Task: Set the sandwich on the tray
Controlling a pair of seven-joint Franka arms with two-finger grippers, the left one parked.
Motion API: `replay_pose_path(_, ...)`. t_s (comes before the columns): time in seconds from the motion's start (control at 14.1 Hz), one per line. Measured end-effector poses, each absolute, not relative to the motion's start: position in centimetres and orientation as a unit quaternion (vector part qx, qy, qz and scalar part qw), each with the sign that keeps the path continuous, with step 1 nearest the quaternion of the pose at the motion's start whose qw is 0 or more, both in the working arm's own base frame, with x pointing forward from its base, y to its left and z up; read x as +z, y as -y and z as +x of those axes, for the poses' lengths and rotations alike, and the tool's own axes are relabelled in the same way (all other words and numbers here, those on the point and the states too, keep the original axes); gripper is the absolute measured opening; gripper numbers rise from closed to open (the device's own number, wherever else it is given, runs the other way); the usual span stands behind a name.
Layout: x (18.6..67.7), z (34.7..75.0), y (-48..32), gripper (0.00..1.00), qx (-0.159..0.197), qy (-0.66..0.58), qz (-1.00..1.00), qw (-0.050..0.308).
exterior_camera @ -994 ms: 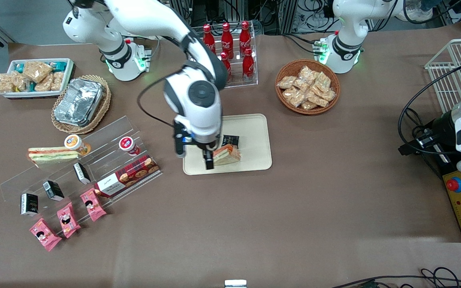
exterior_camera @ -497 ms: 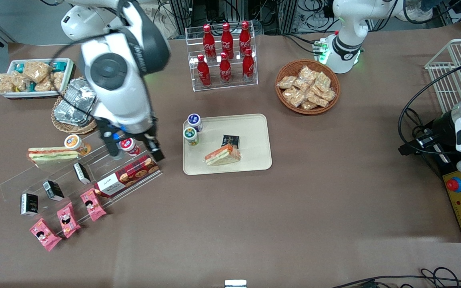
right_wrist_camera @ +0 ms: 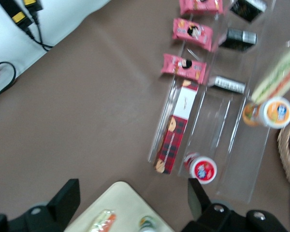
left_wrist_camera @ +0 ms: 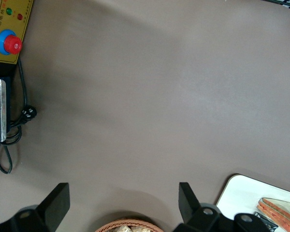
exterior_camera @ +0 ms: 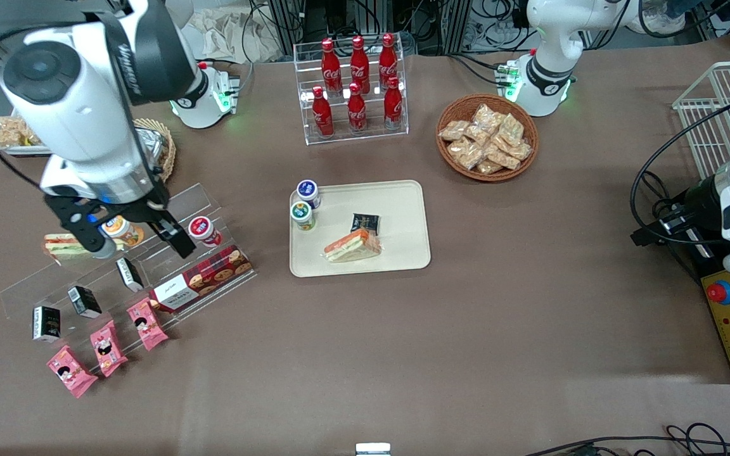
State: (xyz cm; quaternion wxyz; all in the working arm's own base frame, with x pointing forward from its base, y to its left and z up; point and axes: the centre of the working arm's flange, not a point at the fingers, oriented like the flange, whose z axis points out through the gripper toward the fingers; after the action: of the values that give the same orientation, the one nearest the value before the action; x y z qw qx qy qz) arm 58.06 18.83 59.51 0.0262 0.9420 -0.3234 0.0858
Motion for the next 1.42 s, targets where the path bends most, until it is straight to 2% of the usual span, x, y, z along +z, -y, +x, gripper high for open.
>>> replay_pose_path(0.28, 60.0, 59.0, -13.3, 0.99, 0.071, 0.228, 0.97, 0.038)
replay_pose_path(0.5, 59.9, 59.6, -9.5, 0.99, 0.056, 0.207, 0.976, 0.027)
replay_pose_path(1.14, 60.7, 59.7, 2.8, 0.99, 0.049, 0.082, 0.995, 0.026)
replay_pose_path(1.42, 60.7, 59.5, 5.5, 0.99, 0.048, 0.065, 0.997, 0.007)
